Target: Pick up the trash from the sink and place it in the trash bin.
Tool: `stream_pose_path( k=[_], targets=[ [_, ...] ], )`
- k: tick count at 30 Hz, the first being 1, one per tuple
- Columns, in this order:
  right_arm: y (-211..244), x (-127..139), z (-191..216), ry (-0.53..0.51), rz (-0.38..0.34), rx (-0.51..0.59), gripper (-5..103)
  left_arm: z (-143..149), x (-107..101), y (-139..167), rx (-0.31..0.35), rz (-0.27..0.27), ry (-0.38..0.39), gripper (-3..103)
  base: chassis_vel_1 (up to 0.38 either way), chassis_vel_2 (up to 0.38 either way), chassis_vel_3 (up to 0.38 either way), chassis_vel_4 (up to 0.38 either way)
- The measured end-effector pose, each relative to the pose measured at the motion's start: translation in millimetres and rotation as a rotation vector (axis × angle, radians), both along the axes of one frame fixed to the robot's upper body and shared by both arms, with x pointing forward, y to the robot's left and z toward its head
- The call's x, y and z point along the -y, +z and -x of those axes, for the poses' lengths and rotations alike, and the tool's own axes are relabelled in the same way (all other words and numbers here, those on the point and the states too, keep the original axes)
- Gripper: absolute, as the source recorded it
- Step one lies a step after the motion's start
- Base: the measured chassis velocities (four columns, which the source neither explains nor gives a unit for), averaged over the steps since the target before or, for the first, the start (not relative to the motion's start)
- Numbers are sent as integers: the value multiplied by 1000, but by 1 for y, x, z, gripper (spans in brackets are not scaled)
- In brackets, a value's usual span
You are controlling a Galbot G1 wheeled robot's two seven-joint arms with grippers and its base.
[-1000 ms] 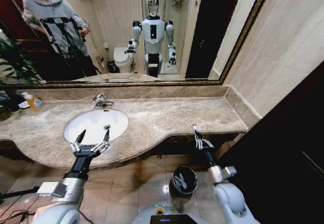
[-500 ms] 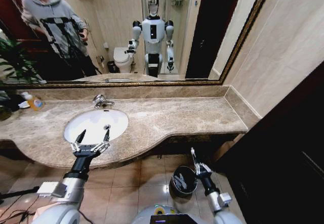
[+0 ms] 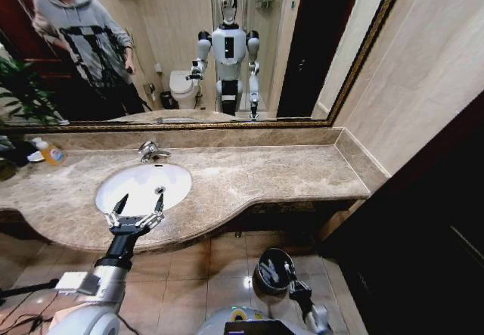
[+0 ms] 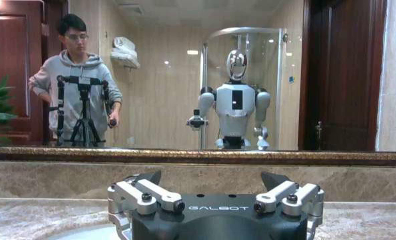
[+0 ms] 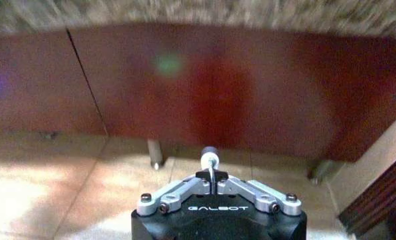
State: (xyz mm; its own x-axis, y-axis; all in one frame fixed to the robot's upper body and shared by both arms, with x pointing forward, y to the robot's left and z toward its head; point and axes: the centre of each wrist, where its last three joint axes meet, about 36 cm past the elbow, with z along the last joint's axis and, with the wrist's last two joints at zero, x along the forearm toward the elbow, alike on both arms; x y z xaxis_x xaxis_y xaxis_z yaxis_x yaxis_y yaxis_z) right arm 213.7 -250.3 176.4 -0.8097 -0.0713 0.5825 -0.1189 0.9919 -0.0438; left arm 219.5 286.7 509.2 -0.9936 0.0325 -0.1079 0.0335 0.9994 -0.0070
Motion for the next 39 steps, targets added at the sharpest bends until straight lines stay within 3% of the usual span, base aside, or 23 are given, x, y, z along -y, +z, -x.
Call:
stream_pose_path(
  k=[9,13,21,29,39],
  targets=[
    [-28,2,-49,52,80,-111,1,0,0,0,0,0,0,100,0,0,0,0],
    [-61,12,-69,105,155,-137,1,0,0,0,0,0,0,100,0,0,0,0],
    [-94,16,-87,136,161,-201,1,0,0,0,0,0,0,100,0,0,0,0],
    [-126,14,-98,133,112,-293,1,0,0,0,0,0,0,100,0,0,0,0],
    [-136,13,-109,157,106,-337,1,0,0,0,0,0,0,100,0,0,0,0]
  ],
)
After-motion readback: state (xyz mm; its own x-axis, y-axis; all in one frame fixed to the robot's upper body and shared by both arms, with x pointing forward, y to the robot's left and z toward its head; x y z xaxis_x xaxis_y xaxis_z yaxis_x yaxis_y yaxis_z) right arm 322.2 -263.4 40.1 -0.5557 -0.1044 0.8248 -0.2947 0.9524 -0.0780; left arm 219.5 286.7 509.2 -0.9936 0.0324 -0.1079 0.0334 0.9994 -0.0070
